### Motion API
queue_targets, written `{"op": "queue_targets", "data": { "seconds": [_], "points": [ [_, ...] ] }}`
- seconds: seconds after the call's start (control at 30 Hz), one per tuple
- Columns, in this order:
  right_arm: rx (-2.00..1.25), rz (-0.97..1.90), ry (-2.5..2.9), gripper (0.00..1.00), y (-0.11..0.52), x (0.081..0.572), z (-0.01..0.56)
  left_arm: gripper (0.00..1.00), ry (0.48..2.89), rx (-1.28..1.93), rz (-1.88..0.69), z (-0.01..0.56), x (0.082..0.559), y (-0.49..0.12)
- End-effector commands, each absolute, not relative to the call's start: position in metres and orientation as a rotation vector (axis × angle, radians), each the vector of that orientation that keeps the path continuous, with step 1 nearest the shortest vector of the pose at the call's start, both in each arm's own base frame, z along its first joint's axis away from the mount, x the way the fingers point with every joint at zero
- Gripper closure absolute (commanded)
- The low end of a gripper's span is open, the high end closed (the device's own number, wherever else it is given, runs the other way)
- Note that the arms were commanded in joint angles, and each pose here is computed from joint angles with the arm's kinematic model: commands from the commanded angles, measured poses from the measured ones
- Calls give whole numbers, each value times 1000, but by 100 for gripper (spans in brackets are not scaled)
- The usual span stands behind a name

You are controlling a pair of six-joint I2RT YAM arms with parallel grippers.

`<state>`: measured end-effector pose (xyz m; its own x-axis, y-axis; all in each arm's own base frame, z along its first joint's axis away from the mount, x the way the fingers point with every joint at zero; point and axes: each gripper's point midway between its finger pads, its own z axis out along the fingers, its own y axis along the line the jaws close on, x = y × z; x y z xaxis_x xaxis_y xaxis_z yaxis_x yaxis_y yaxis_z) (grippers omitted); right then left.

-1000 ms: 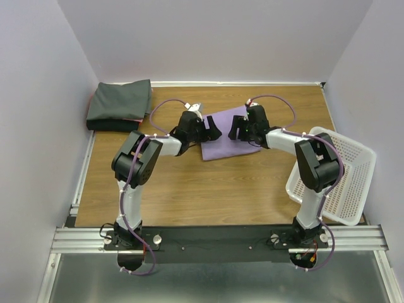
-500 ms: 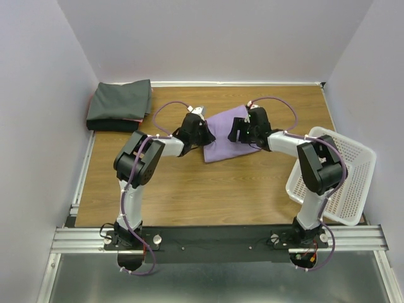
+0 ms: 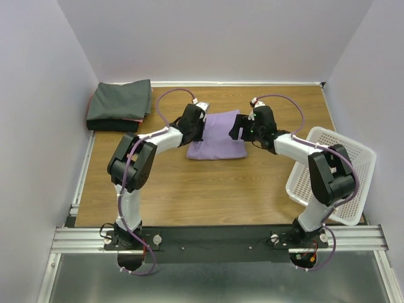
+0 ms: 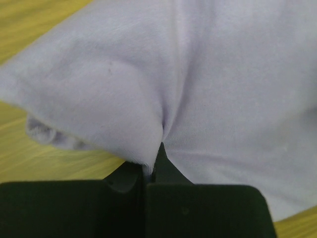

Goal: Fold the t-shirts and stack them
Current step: Neatly place the folded tshirt to the corner

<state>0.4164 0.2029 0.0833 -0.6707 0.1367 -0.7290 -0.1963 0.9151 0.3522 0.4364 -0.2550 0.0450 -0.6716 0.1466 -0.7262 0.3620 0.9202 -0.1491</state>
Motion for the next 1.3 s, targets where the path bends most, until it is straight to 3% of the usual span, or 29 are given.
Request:
{"op": "queue_targets", "data": {
  "seconds": [0.0,0.4,1.27],
  "points": [
    [-49,508,2222,14,200,414,93,100,2326,447,-31,58,445,-207],
    [-61,515,2165,11,200,426,116,100,2160,565,256,144,480,-157],
    [-62,486,2206,11,191,422,97,100,2069,550,338,249,554,-61]
  ]
}}
